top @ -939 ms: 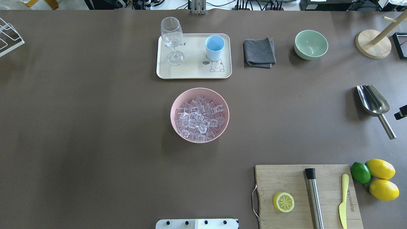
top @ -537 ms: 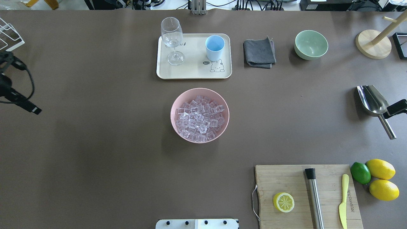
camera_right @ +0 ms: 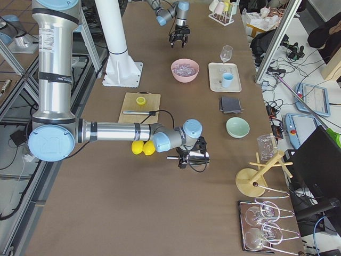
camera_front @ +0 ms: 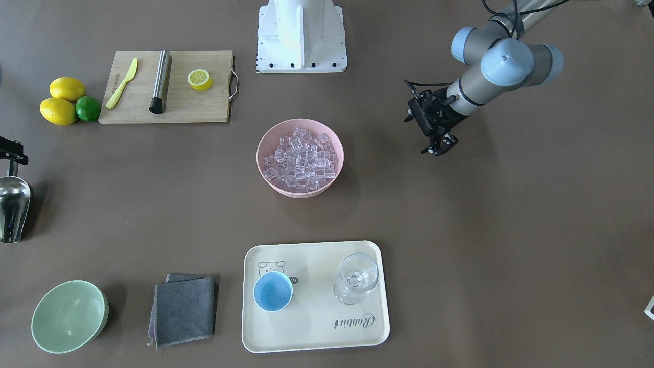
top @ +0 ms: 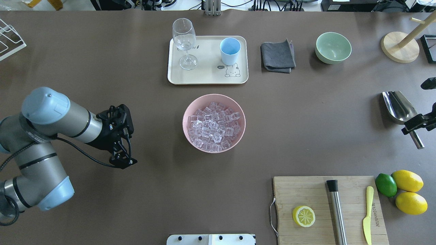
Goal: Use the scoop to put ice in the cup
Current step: 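Lift the metal scoop with the right gripper while the left reaches toward the bowl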
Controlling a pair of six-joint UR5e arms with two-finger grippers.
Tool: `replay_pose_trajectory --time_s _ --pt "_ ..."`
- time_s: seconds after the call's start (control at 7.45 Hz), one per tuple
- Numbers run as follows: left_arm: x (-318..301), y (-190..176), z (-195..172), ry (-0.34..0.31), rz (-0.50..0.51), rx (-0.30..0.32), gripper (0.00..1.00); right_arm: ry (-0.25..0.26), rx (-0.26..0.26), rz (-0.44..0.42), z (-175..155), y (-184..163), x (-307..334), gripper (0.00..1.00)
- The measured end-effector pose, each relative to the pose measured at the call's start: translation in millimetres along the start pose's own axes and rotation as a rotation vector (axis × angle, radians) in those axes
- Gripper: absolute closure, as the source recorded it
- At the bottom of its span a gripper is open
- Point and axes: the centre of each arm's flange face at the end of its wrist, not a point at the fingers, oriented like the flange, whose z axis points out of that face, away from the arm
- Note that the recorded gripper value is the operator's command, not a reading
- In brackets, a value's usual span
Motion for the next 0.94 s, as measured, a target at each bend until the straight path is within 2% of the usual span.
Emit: replay_pose_trajectory --time_s 0.13,0.27,0.4,0.54,0.67,0.94 --pt "38 -20 19 -0.057 0.1 0.072 0.01 0.005 -0.013 -0.004 7 0 -2 0.08" --pt "52 -29 23 -0.098 0.147 0.133 0.01 0.011 -0.023 -0.007 12 -1 -4 0.44" --pt "55 -33 21 -0.123 0.179 0.192 0.01 0.015 -0.033 -0.009 16 -3 -7 0.86" --pt "53 -37 21 -0.144 0.217 0.227 0.01 0.017 -0.039 -0.006 18 -3 -9 1.0" --pt "47 -40 25 -0.179 0.263 0.26 0.01 0.019 -0.048 0.002 19 -3 -9 1.0" --pt "34 -42 41 -0.207 0.314 0.329 0.01 0.024 -0.074 0.028 15 -2 -15 1.0"
